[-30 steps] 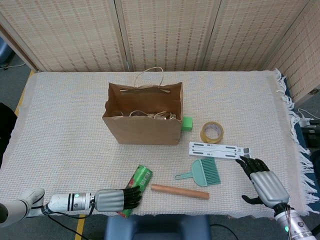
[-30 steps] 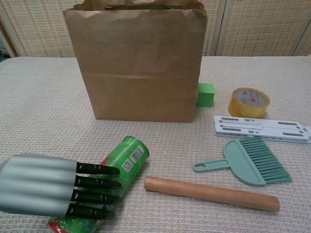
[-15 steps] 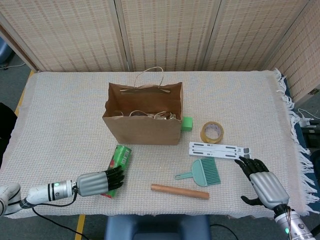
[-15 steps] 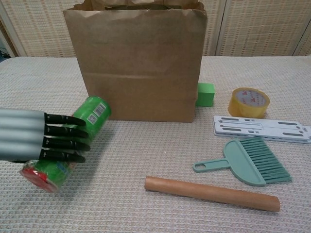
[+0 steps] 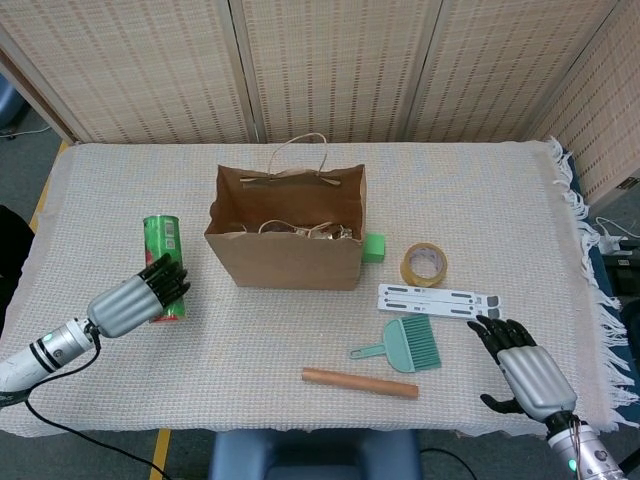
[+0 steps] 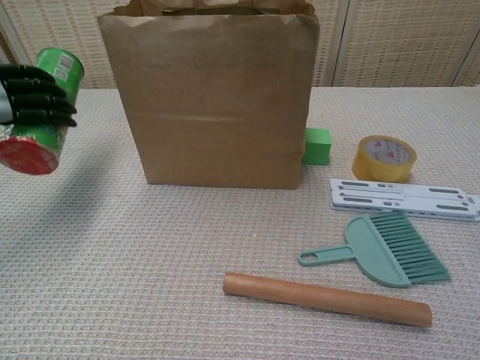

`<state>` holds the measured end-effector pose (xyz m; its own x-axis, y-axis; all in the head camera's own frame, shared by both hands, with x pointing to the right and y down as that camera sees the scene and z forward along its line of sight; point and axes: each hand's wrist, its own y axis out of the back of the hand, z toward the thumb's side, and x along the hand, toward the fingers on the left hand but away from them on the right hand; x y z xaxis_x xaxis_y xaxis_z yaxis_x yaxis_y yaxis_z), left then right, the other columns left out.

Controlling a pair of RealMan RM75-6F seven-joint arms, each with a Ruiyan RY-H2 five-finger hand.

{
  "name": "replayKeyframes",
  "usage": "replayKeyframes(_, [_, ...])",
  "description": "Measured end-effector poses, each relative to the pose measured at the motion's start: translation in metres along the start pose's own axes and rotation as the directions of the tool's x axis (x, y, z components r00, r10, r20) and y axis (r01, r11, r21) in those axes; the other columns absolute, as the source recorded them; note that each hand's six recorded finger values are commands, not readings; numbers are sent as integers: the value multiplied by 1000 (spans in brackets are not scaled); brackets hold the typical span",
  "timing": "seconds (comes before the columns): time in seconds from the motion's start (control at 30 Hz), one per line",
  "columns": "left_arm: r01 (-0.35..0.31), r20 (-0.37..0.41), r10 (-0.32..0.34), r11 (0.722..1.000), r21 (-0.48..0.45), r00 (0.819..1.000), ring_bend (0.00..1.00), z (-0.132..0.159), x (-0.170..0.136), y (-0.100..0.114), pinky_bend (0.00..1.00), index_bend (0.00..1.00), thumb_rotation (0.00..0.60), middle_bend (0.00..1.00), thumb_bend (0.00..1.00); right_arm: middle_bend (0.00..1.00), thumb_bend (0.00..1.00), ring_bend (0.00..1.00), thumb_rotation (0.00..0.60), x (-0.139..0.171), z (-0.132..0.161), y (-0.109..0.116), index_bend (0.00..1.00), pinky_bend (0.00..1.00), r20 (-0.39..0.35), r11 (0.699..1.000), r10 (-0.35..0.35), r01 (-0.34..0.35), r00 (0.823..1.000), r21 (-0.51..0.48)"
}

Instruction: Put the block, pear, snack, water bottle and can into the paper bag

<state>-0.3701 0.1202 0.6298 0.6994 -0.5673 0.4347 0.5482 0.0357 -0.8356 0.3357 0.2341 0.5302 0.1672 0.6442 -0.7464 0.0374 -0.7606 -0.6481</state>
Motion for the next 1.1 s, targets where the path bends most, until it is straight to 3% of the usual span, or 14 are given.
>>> replayKeyframes(0.07, [-39, -100, 35, 998, -45, 994, 609, -14, 4, 7, 736, 602, 600, 624, 629, 0, 96, 0, 600, 0, 0, 0, 0, 0, 0, 1000, -2, 2, 1000, 0])
replayKeyframes(0.17, [-131, -281, 86, 980, -148, 956, 609, -35, 10, 19, 734, 601, 600, 625, 628, 0, 96, 0, 600, 1, 0, 0, 0, 0, 0, 1000, -3, 3, 1000, 0])
replayKeyframes(0.27, [-257, -462, 103, 924, -284, 881, 609, -48, 13, 30, 732, 599, 600, 628, 629, 0, 96, 0, 600, 1, -1, 0, 0, 0, 2, 1000, -1, 1, 1000, 0])
replayKeyframes(0.33, [-354, -562, 91, 855, -379, 822, 609, -52, 15, 37, 730, 599, 600, 630, 628, 0, 96, 0, 600, 1, -1, 0, 0, 0, 1, 1000, 0, 0, 1000, 0])
replayKeyframes(0.37, [-395, -596, 82, 819, -416, 799, 609, -52, 16, 41, 729, 600, 600, 630, 628, 0, 96, 0, 600, 1, -1, 0, 0, 0, 1, 1000, 0, 0, 1000, 0])
replayKeyframes(0.47, [-525, -686, 26, 666, -530, 727, 609, -51, 21, 53, 729, 614, 600, 628, 628, 0, 96, 0, 600, 0, -1, 0, 0, 0, 1, 1000, 0, 0, 1000, -1])
replayKeyframes(0.5, [-573, -711, -5, 588, -570, 703, 609, -50, 23, 58, 729, 619, 600, 628, 629, 0, 96, 0, 600, 0, -1, 0, 0, 0, 1, 1000, 1, -1, 1000, -1])
replayKeyframes(0.57, [-639, -736, -54, 456, -620, 675, 610, -48, 26, 68, 728, 621, 600, 628, 631, 0, 95, 0, 600, 0, -2, -1, 0, 0, 2, 1000, 5, -5, 1000, -1])
replayKeyframes(0.6, [-674, -744, -86, 364, -642, 662, 610, -47, 29, 76, 729, 622, 600, 628, 632, 0, 96, 0, 600, 0, -2, -2, 0, 0, 2, 1000, 6, -6, 1000, 0])
replayKeyframes(0.67, [-714, -748, -125, 230, -661, 652, 609, -46, 34, 89, 729, 622, 600, 628, 633, 0, 96, 0, 600, -1, -1, -2, 0, 0, 1, 1000, 7, -7, 1000, 2])
replayKeyframes(0.7, [-733, -747, -143, 146, -665, 649, 609, -45, 37, 98, 730, 623, 600, 629, 635, 0, 96, 0, 600, -1, -1, -2, 0, 0, 1, 1000, 6, -6, 1000, 1])
replayKeyframes(0.8, [-755, -744, -159, -20, -655, 649, 609, -49, 45, 120, 732, 624, 600, 630, 635, 0, 95, 0, 600, -1, -2, -2, 0, 0, 3, 1000, 7, -7, 1000, 1])
replayKeyframes(1.03, [-762, -751, -138, -168, -625, 646, 610, -53, 60, 145, 732, 623, 600, 631, 636, 0, 96, 0, 600, -1, -3, -1, 0, 0, 5, 1000, 6, -6, 1000, -4])
replayKeyframes(1.1, [-754, -743, -146, -209, -622, 653, 610, -50, 64, 151, 731, 624, 600, 631, 635, 0, 95, 0, 600, -1, -3, -1, 0, 0, 5, 1000, 6, -6, 1000, -5])
